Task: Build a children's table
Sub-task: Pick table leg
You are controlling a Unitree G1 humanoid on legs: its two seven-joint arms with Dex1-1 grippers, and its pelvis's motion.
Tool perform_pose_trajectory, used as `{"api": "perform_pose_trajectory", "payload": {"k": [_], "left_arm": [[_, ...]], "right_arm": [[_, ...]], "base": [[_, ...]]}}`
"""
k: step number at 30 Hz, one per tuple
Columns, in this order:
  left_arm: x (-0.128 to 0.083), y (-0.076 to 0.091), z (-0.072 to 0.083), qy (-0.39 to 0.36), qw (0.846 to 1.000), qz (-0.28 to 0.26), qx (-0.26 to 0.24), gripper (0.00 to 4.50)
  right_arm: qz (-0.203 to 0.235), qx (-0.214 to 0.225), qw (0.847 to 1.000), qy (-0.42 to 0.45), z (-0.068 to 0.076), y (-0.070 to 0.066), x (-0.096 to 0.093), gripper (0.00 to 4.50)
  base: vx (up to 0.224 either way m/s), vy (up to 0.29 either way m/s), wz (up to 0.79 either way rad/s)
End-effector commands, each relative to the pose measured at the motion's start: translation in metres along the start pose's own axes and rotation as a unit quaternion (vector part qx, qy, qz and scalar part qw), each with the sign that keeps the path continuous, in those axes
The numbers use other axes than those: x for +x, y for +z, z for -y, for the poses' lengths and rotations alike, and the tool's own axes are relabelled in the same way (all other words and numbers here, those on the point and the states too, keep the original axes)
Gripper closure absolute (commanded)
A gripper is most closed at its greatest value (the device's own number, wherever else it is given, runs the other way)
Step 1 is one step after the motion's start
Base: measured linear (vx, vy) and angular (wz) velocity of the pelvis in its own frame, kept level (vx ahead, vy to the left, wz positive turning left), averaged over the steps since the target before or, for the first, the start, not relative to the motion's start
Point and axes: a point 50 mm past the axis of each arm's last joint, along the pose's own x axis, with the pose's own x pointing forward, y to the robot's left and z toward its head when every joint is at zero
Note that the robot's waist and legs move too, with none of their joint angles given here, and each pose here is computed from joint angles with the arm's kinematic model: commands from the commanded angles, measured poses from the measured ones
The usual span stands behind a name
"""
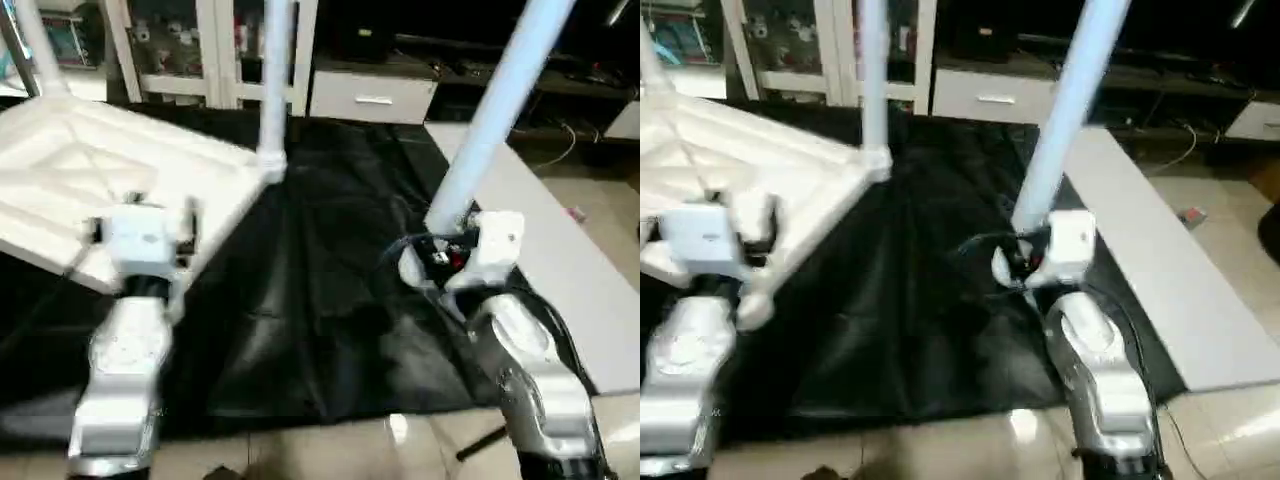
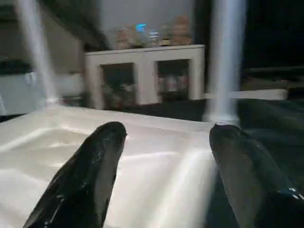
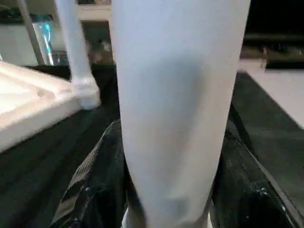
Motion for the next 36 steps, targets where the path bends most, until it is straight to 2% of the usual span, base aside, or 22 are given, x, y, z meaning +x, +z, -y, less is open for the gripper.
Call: {"api": "perform_pose_trajectory", "payload": {"k": [1,4,10,13,15,16,17,21,25,31,34,36], "left_arm": [[0.003,0.004,0.001,-0.017,1.0,0.017,0.009,1.16],[0.004,0.007,0.004,-0.03,0.999,0.025,0.007,1.16],[0.004,0.005,0.003,-0.019,1.0,0.024,0.004,1.16],[0.002,0.002,0.001,-0.016,1.0,0.025,0.005,1.16],[-0.001,-0.006,-0.01,0.01,1.0,0.021,0.014,1.16],[-0.001,-0.007,-0.01,0.012,1.0,0.02,0.015,1.16],[-0.004,-0.014,-0.019,0.029,0.999,0.008,0.017,1.16],[-0.009,-0.018,-0.024,0.024,0.999,0.008,0.029,1.16],[-0.011,-0.021,-0.021,0.016,0.999,0.009,0.034,1.16],[-0.002,-0.013,-0.016,0.035,0.997,0.039,0.057,1.16],[0.003,-0.012,-0.01,0.03,0.998,0.042,0.045,1.16],[0.008,-0.014,-0.001,0.018,0.999,0.027,0.009,1.16]], "right_arm": [[0.02,0.001,1.0,0.014,-0.003,0.007,0.003,2.62],[0.027,-0.013,0.999,0.035,-0.006,0.009,0.004,2.62],[0.055,0.006,0.998,0.031,-0.006,0.015,0.004,2.62],[0.067,0.032,0.997,0.0,0.001,0.016,0.003,2.62],[0.077,0.03,0.995,-0.049,0.017,0.015,0.001,2.62],[0.078,0.03,0.995,-0.051,0.018,0.015,0.001,2.62],[0.081,0.03,0.994,-0.071,0.027,0.014,-0.002,2.62],[0.074,0.021,0.994,-0.072,0.037,0.011,-0.006,2.62],[0.064,-0.001,0.996,-0.055,0.038,0.009,-0.008,2.62],[0.07,0.001,0.997,-0.043,0.033,0.013,-0.004,2.62],[0.071,0.001,0.997,-0.039,0.032,0.015,-0.003,2.62],[0.068,0.0,0.997,-0.038,0.031,0.015,-0.003,2.62]], "base": [[-0.053,-0.134,-0.09],[-0.035,-0.071,-0.03],[-0.015,0.102,0.15],[-0.02,0.262,0.25],[-0.011,0.273,0.18],[-0.053,0.225,-0.04],[-0.053,0.225,-0.04],[-0.064,0.173,-0.04],[-0.091,0.287,-0.2],[-0.096,0.284,0.07],[-0.123,0.155,0.12],[-0.134,0.118,0.16]]}}
